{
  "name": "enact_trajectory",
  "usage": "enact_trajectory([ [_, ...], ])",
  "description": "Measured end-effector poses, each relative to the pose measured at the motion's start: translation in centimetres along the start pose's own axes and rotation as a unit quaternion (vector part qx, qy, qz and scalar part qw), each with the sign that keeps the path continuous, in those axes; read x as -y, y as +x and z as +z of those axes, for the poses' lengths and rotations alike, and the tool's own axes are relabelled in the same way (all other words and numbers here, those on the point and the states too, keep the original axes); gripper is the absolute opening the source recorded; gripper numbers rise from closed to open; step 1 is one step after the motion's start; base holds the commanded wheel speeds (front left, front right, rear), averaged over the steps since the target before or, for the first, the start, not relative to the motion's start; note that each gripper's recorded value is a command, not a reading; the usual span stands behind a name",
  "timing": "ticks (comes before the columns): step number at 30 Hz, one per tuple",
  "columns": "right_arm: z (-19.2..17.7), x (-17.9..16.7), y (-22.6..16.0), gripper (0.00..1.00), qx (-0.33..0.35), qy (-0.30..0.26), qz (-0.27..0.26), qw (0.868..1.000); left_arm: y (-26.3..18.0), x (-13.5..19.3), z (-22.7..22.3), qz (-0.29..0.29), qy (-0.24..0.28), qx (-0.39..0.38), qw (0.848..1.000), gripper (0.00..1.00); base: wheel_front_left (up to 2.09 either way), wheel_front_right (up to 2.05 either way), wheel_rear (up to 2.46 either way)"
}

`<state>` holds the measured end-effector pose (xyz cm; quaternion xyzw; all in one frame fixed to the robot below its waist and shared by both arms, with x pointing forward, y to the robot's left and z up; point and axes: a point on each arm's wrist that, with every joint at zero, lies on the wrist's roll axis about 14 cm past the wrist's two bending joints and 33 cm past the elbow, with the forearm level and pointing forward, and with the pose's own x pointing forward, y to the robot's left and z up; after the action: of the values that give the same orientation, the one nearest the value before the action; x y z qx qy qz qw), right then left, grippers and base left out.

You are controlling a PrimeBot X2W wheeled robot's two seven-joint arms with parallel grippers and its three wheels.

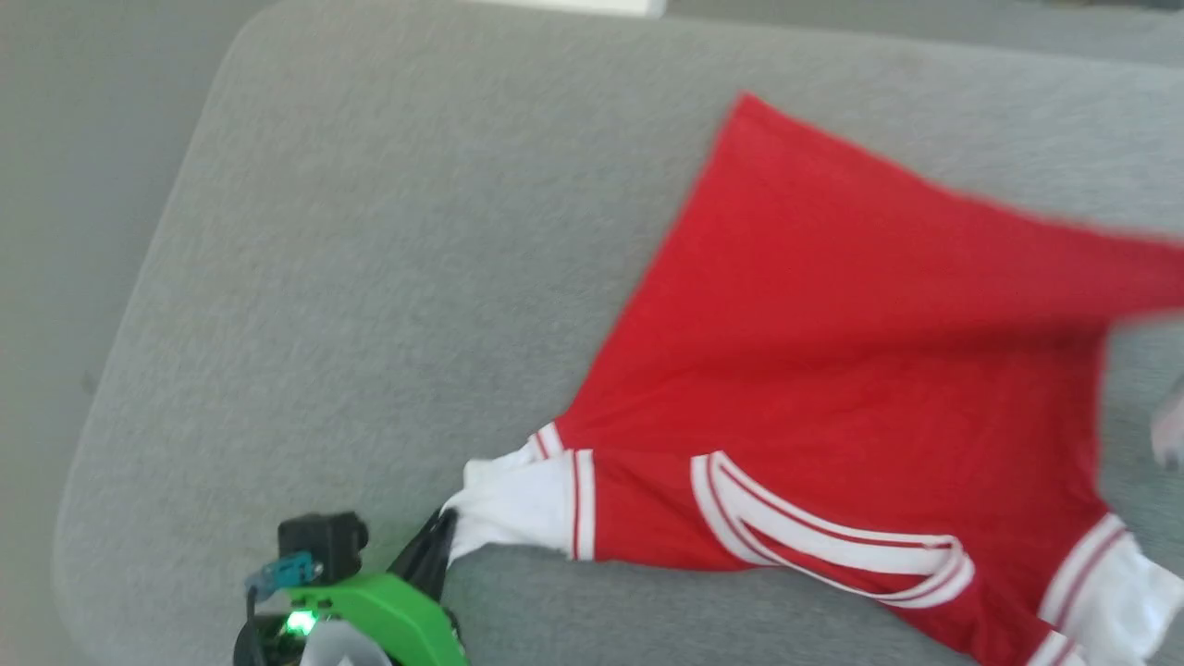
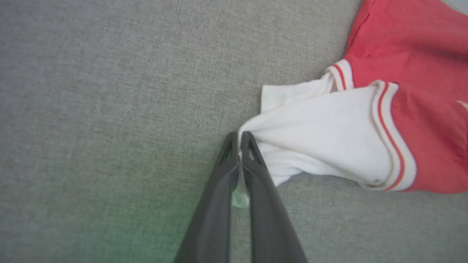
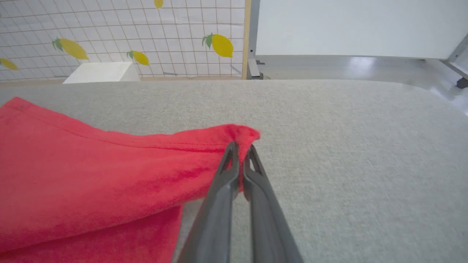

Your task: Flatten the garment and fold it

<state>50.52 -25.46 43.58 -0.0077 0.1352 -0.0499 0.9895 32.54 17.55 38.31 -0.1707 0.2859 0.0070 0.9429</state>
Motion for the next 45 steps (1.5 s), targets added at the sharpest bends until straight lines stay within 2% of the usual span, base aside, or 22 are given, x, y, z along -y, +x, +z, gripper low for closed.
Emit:
enact_trajectory([
  [6,-4.3,6.4,-7.8,0.00,-0.075,0.029,-0.095,0.992,-0.7,1.3,0.5,-0.022,0.009,0.009,1.000,0.00,0.00,0.00,0.00],
  [11,-8.2,9.5,-13.6,0.00,-0.171,0.071,-0.148,0.972,-1.1,2.5,1.2,-0.044,0.020,0.018,0.999,0.00,0.00,0.00,0.00],
  [18,-12.7,10.1,-18.9,0.00,-0.316,0.111,-0.160,0.929,-1.4,3.9,1.8,-0.069,0.032,0.026,0.997,0.00,0.00,0.00,0.00],
  [21,-12.9,9.6,-19.2,0.02,-0.331,0.127,-0.149,0.923,-1.5,4.2,2.0,-0.074,0.033,0.030,0.996,0.00,0.00,0.00,0.00],
  [22,-12.8,9.4,-19.1,0.33,-0.329,0.128,-0.146,0.924,-1.6,4.3,2.0,-0.074,0.033,0.031,0.996,0.00,0.00,0.00,0.00],
  [23,-12.7,9.2,-19.0,0.98,-0.327,0.125,-0.143,0.926,-1.6,4.3,2.0,-0.075,0.032,0.031,0.996,0.00,0.00,0.00,0.00],
  [26,-11.0,8.7,-17.8,1.00,-0.284,0.108,-0.134,0.943,-1.6,4.3,1.9,-0.074,0.031,0.029,0.996,0.00,0.00,0.00,0.00],
  [27,-9.9,8.4,-17.1,1.00,-0.256,0.100,-0.128,0.953,-1.6,4.2,1.9,-0.074,0.031,0.029,0.996,0.00,0.00,0.00,0.00],
  [31,-3.8,6.0,-13.3,1.00,-0.118,0.061,-0.089,0.987,-1.6,4.1,1.7,-0.072,0.031,0.026,0.997,0.00,0.00,0.00,0.00],
  [33,-0.3,4.2,-11.4,1.00,-0.041,0.050,-0.060,0.996,-1.5,4.0,1.6,-0.071,0.031,0.024,0.997,0.00,0.00,0.00,0.00],
  [36,4.7,0.7,-8.9,1.00,0.064,0.026,0.000,0.998,-1.3,4.0,1.5,-0.070,0.031,0.020,0.997,0.00,0.00,0.00,0.00],
  [39,6.7,-3.1,-6.8,1.00,0.107,0.010,0.060,0.992,-0.9,4.0,1.5,-0.069,0.031,0.018,0.997,0.00,0.00,0.00,0.00],
  [41,6.6,-5.2,-5.6,1.00,0.100,0.000,0.094,0.991,-0.7,4.0,1.6,-0.069,0.031,0.017,0.997,0.00,0.00,0.00,0.00],
  [45,4.5,-8.1,-2.9,1.00,0.037,-0.039,0.137,0.989,-0.4,3.8,1.6,-0.065,0.032,0.016,0.997,0.00,0.00,0.00,0.00],
])
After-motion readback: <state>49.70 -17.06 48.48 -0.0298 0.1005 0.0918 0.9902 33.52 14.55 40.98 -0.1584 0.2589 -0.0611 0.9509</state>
